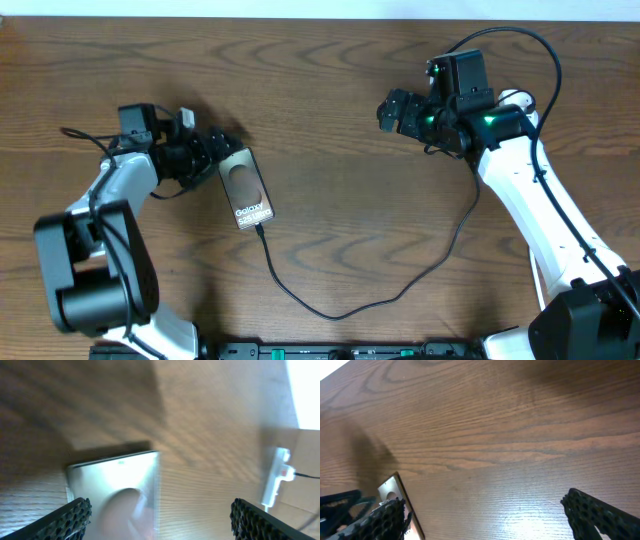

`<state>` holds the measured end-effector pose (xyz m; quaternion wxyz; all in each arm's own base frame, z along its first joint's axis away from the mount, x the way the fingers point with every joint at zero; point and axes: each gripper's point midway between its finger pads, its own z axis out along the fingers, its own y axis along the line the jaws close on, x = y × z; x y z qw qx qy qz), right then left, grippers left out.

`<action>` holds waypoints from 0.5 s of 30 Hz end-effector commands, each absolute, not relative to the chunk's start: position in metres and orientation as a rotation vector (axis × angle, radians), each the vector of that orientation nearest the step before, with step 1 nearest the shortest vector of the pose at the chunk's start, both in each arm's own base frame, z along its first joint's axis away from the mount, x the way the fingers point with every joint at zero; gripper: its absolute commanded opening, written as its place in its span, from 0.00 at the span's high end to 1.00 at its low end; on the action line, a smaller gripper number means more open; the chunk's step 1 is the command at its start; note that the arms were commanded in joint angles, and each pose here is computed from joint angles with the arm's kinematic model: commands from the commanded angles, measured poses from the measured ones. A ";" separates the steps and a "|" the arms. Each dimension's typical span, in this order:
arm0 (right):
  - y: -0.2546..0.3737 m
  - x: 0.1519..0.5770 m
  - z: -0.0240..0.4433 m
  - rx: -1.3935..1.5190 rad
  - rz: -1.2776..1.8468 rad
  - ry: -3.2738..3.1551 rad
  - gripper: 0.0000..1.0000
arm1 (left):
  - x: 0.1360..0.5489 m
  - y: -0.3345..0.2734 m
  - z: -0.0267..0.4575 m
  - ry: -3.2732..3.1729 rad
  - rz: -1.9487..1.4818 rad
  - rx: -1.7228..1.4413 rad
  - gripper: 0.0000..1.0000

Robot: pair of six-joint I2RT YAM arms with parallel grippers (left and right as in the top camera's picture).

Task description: Plug charger to phone and switch on socket

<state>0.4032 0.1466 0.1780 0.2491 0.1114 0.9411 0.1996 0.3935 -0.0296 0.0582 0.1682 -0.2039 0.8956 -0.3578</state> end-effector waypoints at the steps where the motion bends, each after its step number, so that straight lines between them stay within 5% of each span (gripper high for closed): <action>1: 0.147 0.403 0.181 0.284 0.523 2.555 0.01 | 0.407 -0.032 0.123 2.406 -1.034 -0.460 0.09; 15: 0.146 0.401 0.180 0.285 0.520 2.564 0.01 | 0.382 -0.035 0.250 2.127 -0.914 -0.242 0.09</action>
